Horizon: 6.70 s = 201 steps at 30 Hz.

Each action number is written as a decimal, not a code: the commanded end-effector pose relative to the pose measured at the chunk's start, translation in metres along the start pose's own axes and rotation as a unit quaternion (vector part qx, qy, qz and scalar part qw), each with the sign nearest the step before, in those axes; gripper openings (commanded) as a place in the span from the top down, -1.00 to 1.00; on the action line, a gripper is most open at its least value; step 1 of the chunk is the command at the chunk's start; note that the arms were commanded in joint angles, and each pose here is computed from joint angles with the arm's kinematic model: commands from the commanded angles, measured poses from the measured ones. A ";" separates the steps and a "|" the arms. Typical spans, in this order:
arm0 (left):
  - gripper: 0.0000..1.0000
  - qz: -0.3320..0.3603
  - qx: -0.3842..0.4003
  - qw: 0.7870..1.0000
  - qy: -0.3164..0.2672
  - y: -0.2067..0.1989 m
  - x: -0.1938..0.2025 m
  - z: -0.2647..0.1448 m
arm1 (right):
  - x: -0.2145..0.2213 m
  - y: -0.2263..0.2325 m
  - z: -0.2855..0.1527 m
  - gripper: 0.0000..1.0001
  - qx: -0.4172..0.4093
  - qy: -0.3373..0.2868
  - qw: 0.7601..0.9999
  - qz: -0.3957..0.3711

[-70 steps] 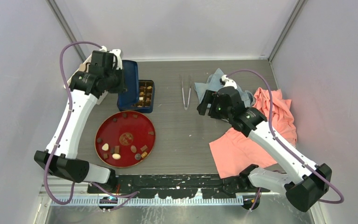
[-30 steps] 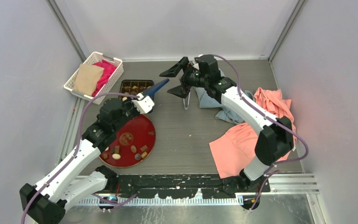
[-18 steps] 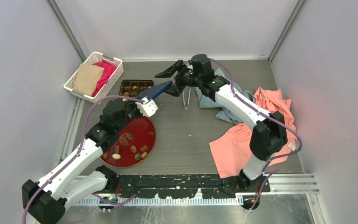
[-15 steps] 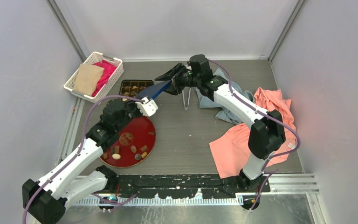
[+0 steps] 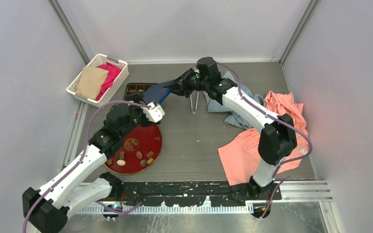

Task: Pack the chocolate
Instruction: Pick up the box lid from the center of the board, then close the box lid on the packing box.

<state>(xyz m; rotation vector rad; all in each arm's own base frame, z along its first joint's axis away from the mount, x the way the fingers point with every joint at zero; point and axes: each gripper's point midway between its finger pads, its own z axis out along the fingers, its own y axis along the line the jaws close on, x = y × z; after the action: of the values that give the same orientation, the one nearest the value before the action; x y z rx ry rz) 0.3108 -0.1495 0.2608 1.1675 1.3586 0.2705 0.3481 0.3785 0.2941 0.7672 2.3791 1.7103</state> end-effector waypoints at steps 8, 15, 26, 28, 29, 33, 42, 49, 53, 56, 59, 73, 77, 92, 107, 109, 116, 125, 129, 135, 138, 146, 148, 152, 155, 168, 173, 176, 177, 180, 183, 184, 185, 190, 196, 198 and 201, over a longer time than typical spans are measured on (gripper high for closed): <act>-0.99 -0.131 0.055 0.990 -0.016 -0.007 -0.026 -0.043 | -0.024 0.051 -0.025 0.99 -0.055 -0.075 0.982 -0.163; -0.99 -0.271 0.029 0.960 0.064 -0.001 -0.014 -0.075 | -0.038 0.060 -0.025 0.99 -0.056 -0.104 0.963 -0.241; -1.00 -0.486 -0.104 0.835 0.235 0.055 0.052 -0.056 | -0.045 0.044 0.029 0.99 -0.097 -0.002 0.924 -0.369; -0.99 -0.555 -0.110 0.787 0.247 0.069 0.068 -0.050 | -0.044 0.046 0.038 0.99 -0.118 0.014 0.919 -0.377; -1.00 -0.592 -0.107 0.761 0.243 0.074 0.074 -0.045 | -0.045 0.047 0.042 0.99 -0.129 0.018 0.915 -0.381; -1.00 -0.724 -0.068 0.658 0.193 0.088 0.095 -0.025 | -0.051 0.046 0.063 0.99 -0.154 0.042 0.909 -0.386; -0.99 -0.771 -0.079 0.599 0.203 0.085 0.146 0.012 | -0.061 0.052 0.107 0.99 -0.228 0.102 0.909 -0.334; -0.96 -0.775 -0.080 0.580 0.239 0.069 0.182 0.023 | -0.072 0.035 0.140 0.99 -0.235 0.104 0.911 -0.322; -0.87 -0.770 -0.079 0.577 0.259 0.061 0.196 0.027 | -0.077 0.026 0.151 0.99 -0.232 0.107 0.912 -0.320; -0.85 -0.768 -0.073 0.576 0.269 0.054 0.204 0.030 | -0.078 0.018 0.155 0.99 -0.229 0.121 0.914 -0.313; -0.85 -0.763 -0.069 0.576 0.287 0.047 0.213 0.032 | -0.078 0.007 0.160 0.99 -0.223 0.128 0.917 -0.305; -0.67 -0.744 -0.069 0.579 0.326 0.026 0.248 0.041 | -0.090 -0.029 0.177 0.99 -0.197 0.143 0.931 -0.271; -0.64 -0.748 -0.063 0.570 0.334 0.018 0.255 0.044 | -0.092 -0.044 0.184 0.99 -0.186 0.149 0.936 -0.261; -0.63 -0.756 -0.045 0.563 0.331 0.012 0.257 0.053 | -0.088 -0.048 0.167 0.99 -0.204 0.186 0.932 -0.236; -0.51 -0.750 -0.026 0.549 0.368 -0.007 0.262 0.057 | -0.108 -0.062 0.161 0.35 -0.175 0.156 0.946 -0.223; -0.50 -0.748 -0.022 0.547 0.375 -0.011 0.263 0.057 | -0.110 -0.065 0.161 0.08 -0.159 0.148 0.949 -0.230; -0.48 -0.748 -0.023 0.552 0.368 -0.011 0.258 0.061 | -0.113 -0.075 0.161 -0.12 -0.124 0.141 0.951 -0.245; -0.49 -0.747 -0.021 0.558 0.361 -0.007 0.253 0.060 | -0.123 -0.107 0.153 -0.58 -0.006 0.122 0.955 -0.271; -0.49 -0.751 -0.017 0.557 0.355 -0.007 0.251 0.062 | -0.126 -0.116 0.146 -0.65 0.035 0.113 0.952 -0.283; -0.49 -0.754 -0.013 0.550 0.359 -0.011 0.252 0.062 | -0.123 -0.120 0.141 -0.74 0.053 0.116 0.949 -0.290; -0.49 -0.752 -0.013 0.551 0.361 -0.011 0.253 0.061 | -0.120 -0.114 0.135 -0.75 0.051 0.114 0.947 -0.296; -0.49 -0.756 -0.010 0.549 0.357 -0.011 0.252 0.063 | -0.096 -0.100 0.118 -0.70 0.036 0.118 0.940 -0.317; -0.49 -0.757 -0.009 0.548 0.356 -0.011 0.251 0.064 | -0.090 -0.097 0.117 -0.61 0.035 0.121 0.939 -0.320; -0.49 -0.760 -0.005 0.546 0.353 -0.011 0.250 0.066 | -0.083 -0.095 0.121 -0.22 0.035 0.130 0.937 -0.322; -0.49 -0.763 -0.001 0.544 0.350 -0.012 0.249 0.067 | -0.085 -0.100 0.124 -0.03 0.041 0.132 0.938 -0.316; -0.49 -0.760 0.002 0.540 0.360 -0.017 0.255 0.068 | -0.087 -0.106 0.132 0.02 0.039 0.132 0.939 -0.314; -0.49 -0.762 0.004 0.537 0.362 -0.019 0.256 0.069 | -0.090 -0.098 0.137 -0.13 0.030 0.126 0.941 -0.312; -0.49 -0.762 0.002 0.536 0.365 -0.019 0.256 0.068 | -0.095 -0.092 0.146 -0.12 0.022 0.124 0.944 -0.306; -0.49 -0.761 0.001 0.537 0.365 -0.019 0.256 0.068 | -0.096 -0.092 0.147 -0.12 0.020 0.125 0.944 -0.305; -0.49 -0.760 0.002 0.537 0.366 -0.019 0.256 0.067 | -0.096 -0.089 0.147 -0.11 0.018 0.121 0.944 -0.307; -0.49 -0.760 0.003 0.535 0.368 -0.021 0.258 0.069 | -0.097 -0.084 0.147 -0.10 0.012 0.114 0.943 -0.311; -0.48 -0.761 0.004 0.534 0.368 -0.021 0.258 0.069 | -0.098 -0.082 0.147 -0.10 0.011 0.114 0.944 -0.311; -0.48 -0.762 0.003 0.533 0.368 -0.021 0.259 0.069 | -0.098 -0.083 0.149 -0.08 0.011 0.115 0.944 -0.309; -0.48 -0.762 0.002 0.533 0.366 -0.020 0.257 0.069 | -0.099 -0.080 0.156 0.00 0.000 0.116 0.949 -0.294; -0.48 -0.761 0.000 0.537 0.364 -0.015 0.256 0.069 | -0.099 -0.073 0.160 0.00 -0.011 0.110 0.948 -0.299; -0.48 -0.761 0.000 0.537 0.364 -0.015 0.256 0.070 | -0.100 -0.074 0.157 0.01 -0.003 0.105 0.946 -0.305; -0.48 -0.761 0.000 0.536 0.366 -0.016 0.257 0.070 | -0.103 -0.069 0.147 0.03 0.006 0.081 0.942 -0.327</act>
<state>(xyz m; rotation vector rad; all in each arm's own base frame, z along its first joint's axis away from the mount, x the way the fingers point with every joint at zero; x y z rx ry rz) 0.4269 -0.0013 0.0716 -0.6278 2.5987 -0.6316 0.4645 0.4430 0.1142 -0.1131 2.4738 1.5454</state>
